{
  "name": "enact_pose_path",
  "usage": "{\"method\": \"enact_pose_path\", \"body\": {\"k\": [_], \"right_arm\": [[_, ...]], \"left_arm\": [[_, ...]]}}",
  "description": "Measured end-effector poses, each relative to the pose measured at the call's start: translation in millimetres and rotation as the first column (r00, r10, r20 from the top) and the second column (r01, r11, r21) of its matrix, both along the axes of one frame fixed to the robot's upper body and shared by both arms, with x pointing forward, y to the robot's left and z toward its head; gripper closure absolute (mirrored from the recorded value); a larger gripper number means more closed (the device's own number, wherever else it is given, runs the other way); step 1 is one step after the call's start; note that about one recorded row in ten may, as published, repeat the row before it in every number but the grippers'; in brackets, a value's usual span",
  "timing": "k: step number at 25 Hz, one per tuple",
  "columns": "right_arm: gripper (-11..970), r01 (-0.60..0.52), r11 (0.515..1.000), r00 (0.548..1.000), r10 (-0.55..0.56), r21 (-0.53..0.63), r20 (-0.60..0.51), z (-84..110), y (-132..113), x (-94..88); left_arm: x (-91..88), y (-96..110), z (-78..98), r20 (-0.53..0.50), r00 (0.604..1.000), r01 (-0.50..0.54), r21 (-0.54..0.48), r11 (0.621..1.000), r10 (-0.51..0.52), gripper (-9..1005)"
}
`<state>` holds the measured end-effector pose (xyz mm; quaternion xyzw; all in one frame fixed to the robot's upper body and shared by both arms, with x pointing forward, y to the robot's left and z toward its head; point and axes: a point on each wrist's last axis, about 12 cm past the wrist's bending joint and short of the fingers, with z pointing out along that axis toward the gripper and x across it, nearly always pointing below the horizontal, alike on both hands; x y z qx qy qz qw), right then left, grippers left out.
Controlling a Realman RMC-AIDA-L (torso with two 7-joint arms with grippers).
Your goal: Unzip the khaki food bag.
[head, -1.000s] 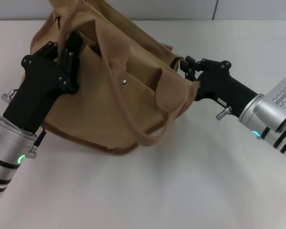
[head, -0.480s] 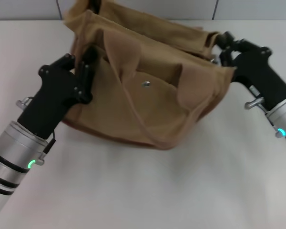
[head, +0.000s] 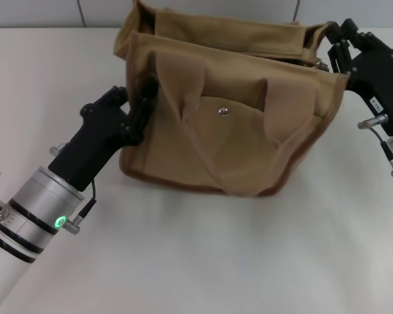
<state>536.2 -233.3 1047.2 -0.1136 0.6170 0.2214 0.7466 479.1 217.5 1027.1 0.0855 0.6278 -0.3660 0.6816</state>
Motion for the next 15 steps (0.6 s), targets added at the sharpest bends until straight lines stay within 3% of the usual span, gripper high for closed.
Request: {"method": "enact_pose_path", "body": {"k": [3,8,9,10,11,12,13,14,15], "right_arm": [[777,0.019,1.0,1.0,-0.019,0.025,-0.007,-0.9,-4,-2.4],[643,0.011,0.988,1.0,-0.009,0.154,-0.01,2.1,-22,-12.5],[611,-0.043,0.968,0.999,0.048,0.245,-0.014,5.8,-36,-20.8],[578,-0.043,0.968,0.999,0.048,0.245,-0.014,5.8,-36,-20.8],[546,-0.138,0.938,0.989,0.15,0.317,-0.012,11.1,-47,-30.8],[513,-0.138,0.938,0.989,0.15,0.317,-0.012,11.1,-47,-30.8],[481,-0.214,0.918,0.973,0.229,0.334,-0.007,15.2,-53,-38.2],[435,-0.287,0.895,0.952,0.305,0.341,-0.001,19.3,-57,-45.2],[388,-0.344,0.877,0.932,0.363,0.334,0.007,22.6,-59,-50.4]], "left_arm": [[-4.7,9,0.9,0.007,0.999,-0.035,-0.037,0.999,0.035,730],[-19.8,44,9.8,0.102,0.988,-0.108,-0.099,0.989,0.118,631],[-27.0,64,15.0,0.136,0.979,-0.136,-0.131,0.982,0.154,611],[-27.0,64,15.0,0.136,0.979,-0.136,-0.131,0.982,0.154,591],[-27.0,64,15.0,0.136,0.979,-0.136,-0.131,0.982,0.154,572],[-27.0,64,15.0,0.136,0.979,-0.136,-0.131,0.982,0.154,552],[-32.2,79,21.1,0.177,0.975,-0.115,-0.124,0.986,0.136,532],[-32.2,79,21.1,0.177,0.975,-0.115,-0.124,0.986,0.136,491],[-34.5,90,29.1,0.213,0.977,-0.012,-0.063,0.998,0.025,451]]}}
